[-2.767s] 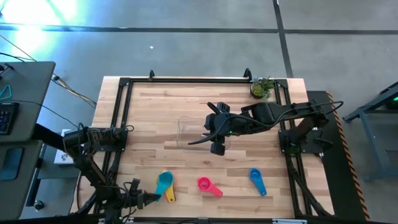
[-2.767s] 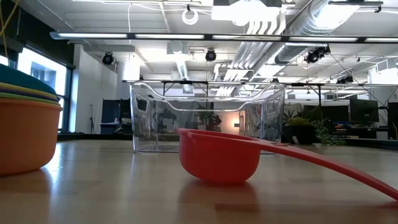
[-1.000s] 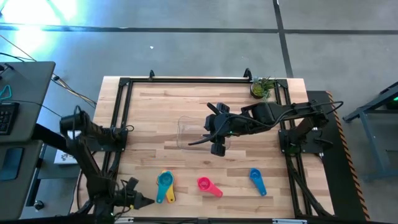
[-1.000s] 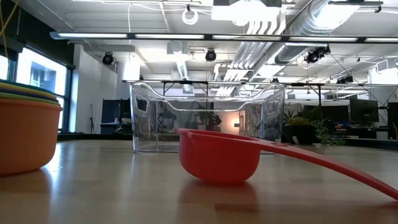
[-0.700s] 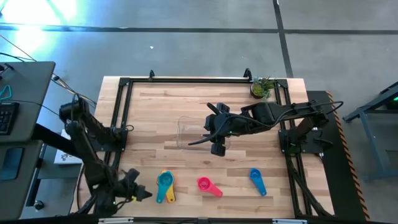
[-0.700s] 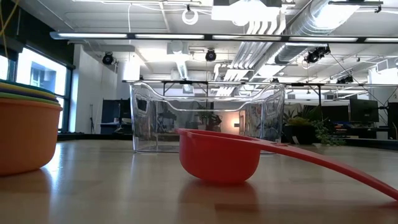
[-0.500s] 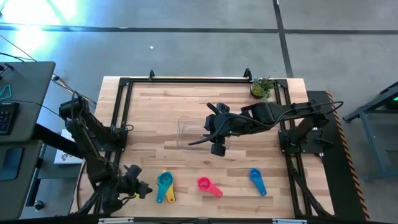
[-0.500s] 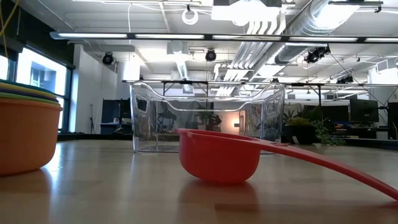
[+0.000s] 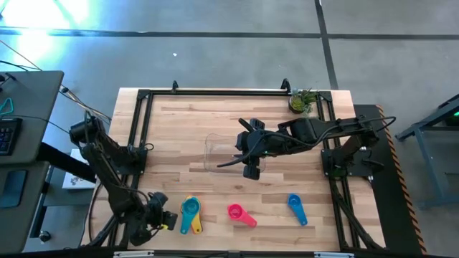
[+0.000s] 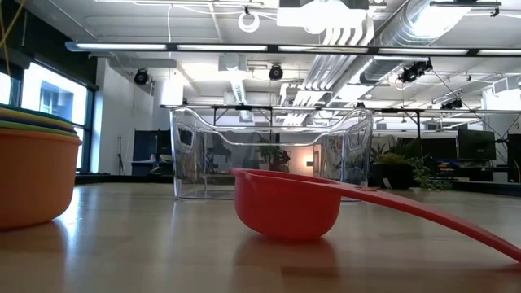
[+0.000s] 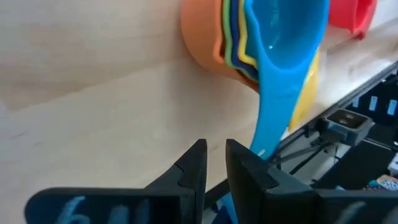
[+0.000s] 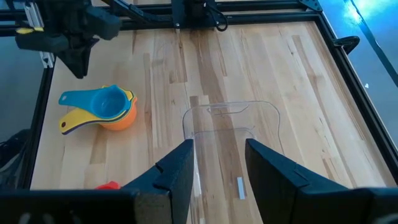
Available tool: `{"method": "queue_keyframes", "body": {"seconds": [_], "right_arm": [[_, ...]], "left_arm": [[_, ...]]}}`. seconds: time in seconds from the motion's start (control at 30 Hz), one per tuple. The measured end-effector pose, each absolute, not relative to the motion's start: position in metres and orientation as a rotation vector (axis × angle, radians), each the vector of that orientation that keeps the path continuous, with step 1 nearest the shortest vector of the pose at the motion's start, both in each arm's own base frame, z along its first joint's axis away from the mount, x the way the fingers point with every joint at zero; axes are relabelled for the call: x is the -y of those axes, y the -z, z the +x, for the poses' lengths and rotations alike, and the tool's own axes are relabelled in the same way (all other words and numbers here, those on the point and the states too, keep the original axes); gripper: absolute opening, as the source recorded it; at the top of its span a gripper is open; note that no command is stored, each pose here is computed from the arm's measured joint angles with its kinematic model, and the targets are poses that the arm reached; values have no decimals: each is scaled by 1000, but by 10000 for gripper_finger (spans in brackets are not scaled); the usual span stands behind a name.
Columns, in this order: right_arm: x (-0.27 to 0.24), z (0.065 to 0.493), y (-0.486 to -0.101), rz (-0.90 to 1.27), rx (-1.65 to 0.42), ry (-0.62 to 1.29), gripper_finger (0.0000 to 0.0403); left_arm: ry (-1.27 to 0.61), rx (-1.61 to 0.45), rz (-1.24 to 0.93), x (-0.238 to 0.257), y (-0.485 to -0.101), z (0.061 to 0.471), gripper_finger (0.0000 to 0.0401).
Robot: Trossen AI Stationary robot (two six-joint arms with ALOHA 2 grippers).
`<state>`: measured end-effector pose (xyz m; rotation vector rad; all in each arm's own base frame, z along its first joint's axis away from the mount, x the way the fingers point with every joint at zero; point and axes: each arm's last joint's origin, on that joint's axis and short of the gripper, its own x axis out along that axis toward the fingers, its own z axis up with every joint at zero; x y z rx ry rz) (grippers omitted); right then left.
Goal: Nest measuring cups in basket
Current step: Stack the light blue measuring cup on top of the yellow measuring cup
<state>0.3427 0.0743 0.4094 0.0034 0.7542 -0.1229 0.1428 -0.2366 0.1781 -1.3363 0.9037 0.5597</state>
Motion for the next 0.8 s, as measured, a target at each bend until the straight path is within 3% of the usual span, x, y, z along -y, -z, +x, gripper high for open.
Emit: {"method": "queue_keyframes", "body": {"seconds": [0.8], "right_arm": [[-74, 343, -409, 4, -754, 121, 138]], "left_arm": [[-465, -896, -1389, 241, -153, 195, 51]]}}
